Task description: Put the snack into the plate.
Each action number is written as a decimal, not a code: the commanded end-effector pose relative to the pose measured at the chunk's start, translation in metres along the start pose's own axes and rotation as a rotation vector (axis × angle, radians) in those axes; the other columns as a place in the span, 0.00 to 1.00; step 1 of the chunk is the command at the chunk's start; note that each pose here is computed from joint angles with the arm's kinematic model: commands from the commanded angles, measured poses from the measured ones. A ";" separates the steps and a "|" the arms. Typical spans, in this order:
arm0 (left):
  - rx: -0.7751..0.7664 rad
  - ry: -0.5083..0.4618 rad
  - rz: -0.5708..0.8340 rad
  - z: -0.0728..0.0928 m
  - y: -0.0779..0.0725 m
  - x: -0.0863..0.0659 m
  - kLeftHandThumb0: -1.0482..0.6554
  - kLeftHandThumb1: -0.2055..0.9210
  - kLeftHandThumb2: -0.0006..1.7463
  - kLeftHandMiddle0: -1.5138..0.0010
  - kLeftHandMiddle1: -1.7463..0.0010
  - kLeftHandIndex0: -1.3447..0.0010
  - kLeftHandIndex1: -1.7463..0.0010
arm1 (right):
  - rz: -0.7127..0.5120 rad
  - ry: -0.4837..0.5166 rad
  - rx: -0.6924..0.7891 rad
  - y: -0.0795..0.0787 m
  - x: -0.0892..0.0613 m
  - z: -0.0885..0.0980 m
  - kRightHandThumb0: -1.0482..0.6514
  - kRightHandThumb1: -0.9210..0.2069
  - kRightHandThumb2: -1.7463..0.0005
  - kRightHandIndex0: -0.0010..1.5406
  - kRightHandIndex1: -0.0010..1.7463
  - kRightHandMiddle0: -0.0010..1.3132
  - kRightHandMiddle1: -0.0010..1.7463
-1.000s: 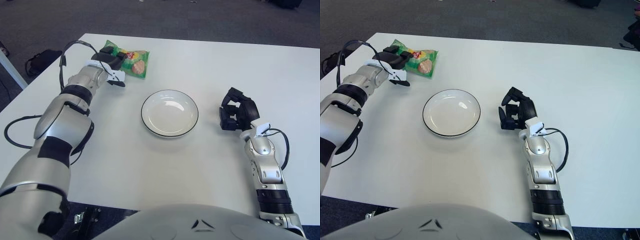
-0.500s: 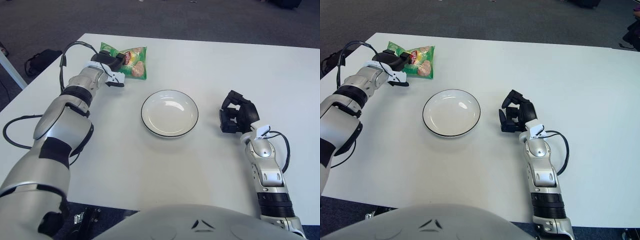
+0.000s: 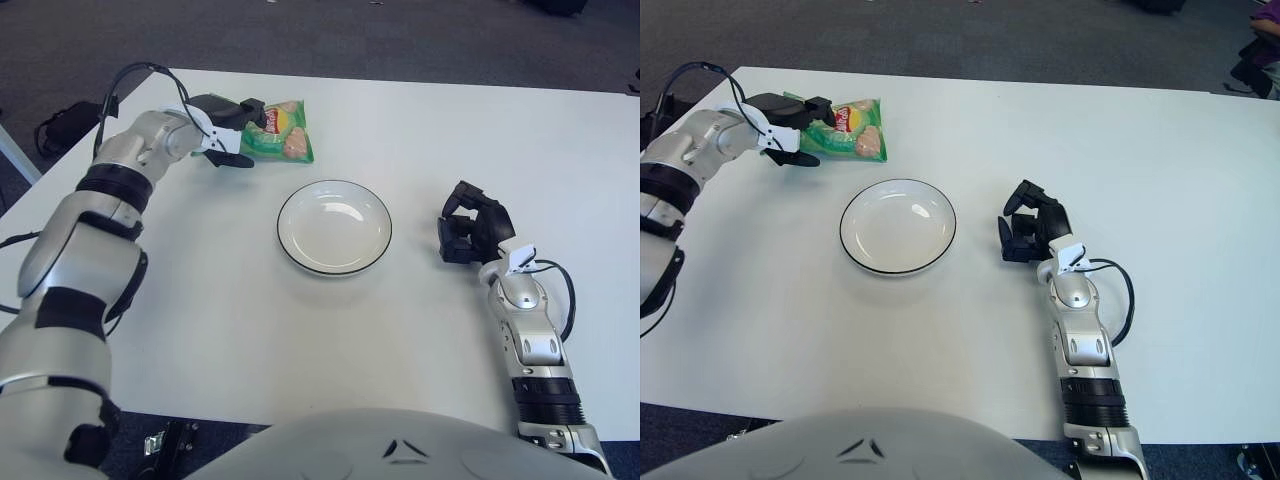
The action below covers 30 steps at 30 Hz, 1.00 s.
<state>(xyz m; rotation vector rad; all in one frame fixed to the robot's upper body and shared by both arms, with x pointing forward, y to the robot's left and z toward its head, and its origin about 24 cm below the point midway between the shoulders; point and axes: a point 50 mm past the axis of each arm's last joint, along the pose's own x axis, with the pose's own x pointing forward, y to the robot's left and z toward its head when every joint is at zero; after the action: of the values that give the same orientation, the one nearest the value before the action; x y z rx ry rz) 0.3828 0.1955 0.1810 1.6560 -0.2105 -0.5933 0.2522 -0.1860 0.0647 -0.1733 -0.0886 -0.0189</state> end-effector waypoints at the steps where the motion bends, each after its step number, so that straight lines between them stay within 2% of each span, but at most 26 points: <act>1: 0.018 -0.018 -0.020 0.001 -0.001 -0.019 0.29 0.80 0.46 0.71 0.41 1.00 0.30 | -0.005 0.101 0.065 0.008 -0.010 -0.024 0.32 0.58 0.21 0.83 1.00 0.50 1.00; 6: 0.057 -0.068 -0.001 0.013 0.006 -0.054 0.26 0.88 0.39 0.73 0.45 1.00 0.36 | -0.005 0.102 0.060 0.008 -0.007 -0.024 0.32 0.58 0.21 0.83 1.00 0.50 1.00; 14: 0.092 -0.074 0.005 0.030 0.006 -0.075 0.25 0.93 0.35 0.74 0.47 1.00 0.42 | -0.006 0.112 0.059 0.009 -0.006 -0.024 0.33 0.57 0.22 0.82 1.00 0.49 1.00; 23: 0.078 0.019 0.014 0.036 0.007 -0.087 0.26 0.94 0.35 0.75 0.52 1.00 0.46 | -0.006 0.117 0.047 0.009 -0.005 -0.024 0.33 0.55 0.23 0.82 1.00 0.48 1.00; 30: 0.115 0.088 0.004 0.036 0.012 -0.081 0.23 0.99 0.32 0.77 0.54 1.00 0.49 | -0.009 0.117 0.037 0.009 -0.004 -0.025 0.33 0.56 0.23 0.82 1.00 0.49 1.00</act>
<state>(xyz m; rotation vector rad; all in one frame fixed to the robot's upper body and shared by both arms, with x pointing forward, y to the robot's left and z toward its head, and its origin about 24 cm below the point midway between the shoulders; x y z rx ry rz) 0.2947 0.2008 0.2079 1.7701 -0.2016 -0.5353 0.2572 -0.1860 0.0635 -0.1764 -0.0816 -0.0268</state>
